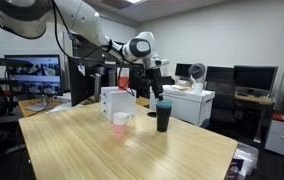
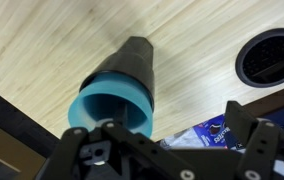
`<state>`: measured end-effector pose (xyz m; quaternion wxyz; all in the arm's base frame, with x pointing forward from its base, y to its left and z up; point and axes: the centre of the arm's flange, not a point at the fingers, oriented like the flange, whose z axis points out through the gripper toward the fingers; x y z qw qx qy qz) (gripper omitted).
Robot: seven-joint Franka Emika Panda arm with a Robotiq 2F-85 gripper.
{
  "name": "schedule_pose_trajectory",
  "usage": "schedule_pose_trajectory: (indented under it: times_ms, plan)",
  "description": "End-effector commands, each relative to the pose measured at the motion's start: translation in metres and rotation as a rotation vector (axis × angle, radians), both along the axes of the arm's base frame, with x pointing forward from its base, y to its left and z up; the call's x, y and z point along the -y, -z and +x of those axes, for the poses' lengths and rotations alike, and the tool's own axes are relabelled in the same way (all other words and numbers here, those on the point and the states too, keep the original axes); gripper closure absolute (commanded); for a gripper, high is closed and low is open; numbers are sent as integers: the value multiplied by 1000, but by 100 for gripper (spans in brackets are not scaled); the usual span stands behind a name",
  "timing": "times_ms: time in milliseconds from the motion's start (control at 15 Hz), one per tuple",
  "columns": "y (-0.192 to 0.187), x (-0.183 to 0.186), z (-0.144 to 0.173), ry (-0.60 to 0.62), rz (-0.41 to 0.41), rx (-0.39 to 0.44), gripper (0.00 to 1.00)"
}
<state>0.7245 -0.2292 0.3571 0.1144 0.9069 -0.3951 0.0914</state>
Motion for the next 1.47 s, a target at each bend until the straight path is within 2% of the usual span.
schedule_pose_trajectory:
  times_ms: [0,267,333,467,1000,1200,1400]
  plan:
    - [1,-3,-18,8,10,0,0]
    - [2,2,-20,23,11,-1,1]
    - [1,4,-21,27,10,0,6]
    - [0,8,-21,34,9,3,30]
    - [-4,14,-22,36,6,5,90]
    - [-5,14,-22,36,6,6,96]
    - [-7,13,-22,35,4,5,93]
